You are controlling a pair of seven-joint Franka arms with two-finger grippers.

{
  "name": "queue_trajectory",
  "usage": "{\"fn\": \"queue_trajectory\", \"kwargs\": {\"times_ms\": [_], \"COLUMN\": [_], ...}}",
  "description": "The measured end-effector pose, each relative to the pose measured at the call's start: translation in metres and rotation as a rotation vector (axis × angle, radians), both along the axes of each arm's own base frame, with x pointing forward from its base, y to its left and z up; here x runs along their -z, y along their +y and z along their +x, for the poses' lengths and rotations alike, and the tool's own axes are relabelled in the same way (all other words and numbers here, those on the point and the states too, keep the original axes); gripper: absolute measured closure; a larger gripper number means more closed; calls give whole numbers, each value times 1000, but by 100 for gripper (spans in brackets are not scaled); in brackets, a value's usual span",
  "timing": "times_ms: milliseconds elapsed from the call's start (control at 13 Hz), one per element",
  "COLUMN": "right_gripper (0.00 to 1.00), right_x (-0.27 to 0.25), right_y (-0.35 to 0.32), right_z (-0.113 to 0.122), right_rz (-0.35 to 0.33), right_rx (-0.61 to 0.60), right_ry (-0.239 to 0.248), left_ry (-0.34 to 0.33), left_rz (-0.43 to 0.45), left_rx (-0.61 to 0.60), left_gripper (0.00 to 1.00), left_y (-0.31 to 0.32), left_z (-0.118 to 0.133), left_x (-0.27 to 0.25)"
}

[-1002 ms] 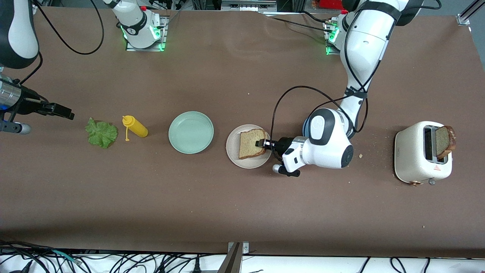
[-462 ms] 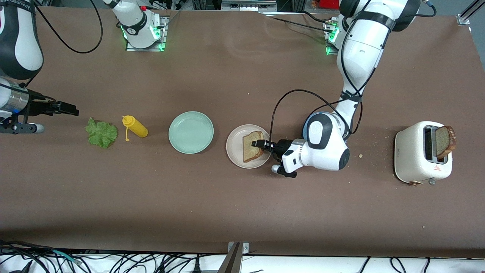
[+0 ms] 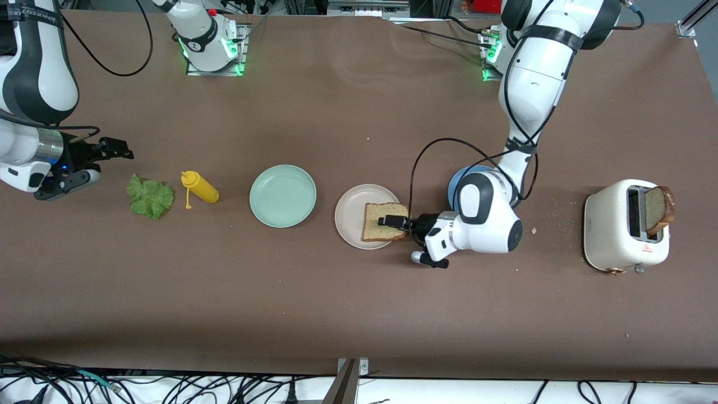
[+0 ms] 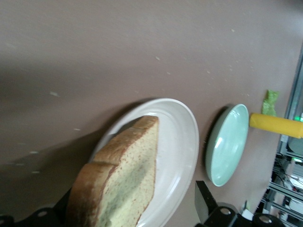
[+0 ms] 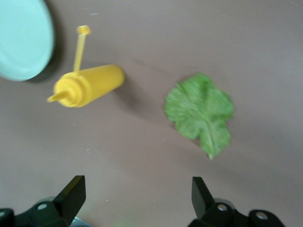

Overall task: Make sandwich in beige plate with both arms
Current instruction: 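Lay the bread on the beige plate while the right gripper reaches the mustard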

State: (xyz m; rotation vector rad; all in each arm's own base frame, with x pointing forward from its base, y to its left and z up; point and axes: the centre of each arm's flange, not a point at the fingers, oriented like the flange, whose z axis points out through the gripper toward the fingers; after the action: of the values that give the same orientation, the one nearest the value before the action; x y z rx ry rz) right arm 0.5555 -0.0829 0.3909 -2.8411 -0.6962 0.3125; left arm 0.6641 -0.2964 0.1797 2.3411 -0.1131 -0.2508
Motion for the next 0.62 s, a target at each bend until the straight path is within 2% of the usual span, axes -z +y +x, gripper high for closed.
{"fn": "queue_trajectory", "kwargs": {"times_ms": [154,308,462,617], "right_gripper": [0,0,0,0], "right_x": [18,42,67,90], "right_y": [-22,-51,-60,-53], "right_z": [-4,-13,-23,-30], "right_rz": [168,327,436,516], "right_rx": [-113,-202,-281,-330], "right_ry": [-37,-98,-148,-210], "left_ry": [5,26,28,3], "left_rz": [79,113,127,179], "left_rx": [-13,-42,-52,-55], "left_gripper": [0,0,0,0], "left_y": [17,17,16,32], "left_z": [7,9,10,17], "left_x": [-4,-13,-17,-21]}}
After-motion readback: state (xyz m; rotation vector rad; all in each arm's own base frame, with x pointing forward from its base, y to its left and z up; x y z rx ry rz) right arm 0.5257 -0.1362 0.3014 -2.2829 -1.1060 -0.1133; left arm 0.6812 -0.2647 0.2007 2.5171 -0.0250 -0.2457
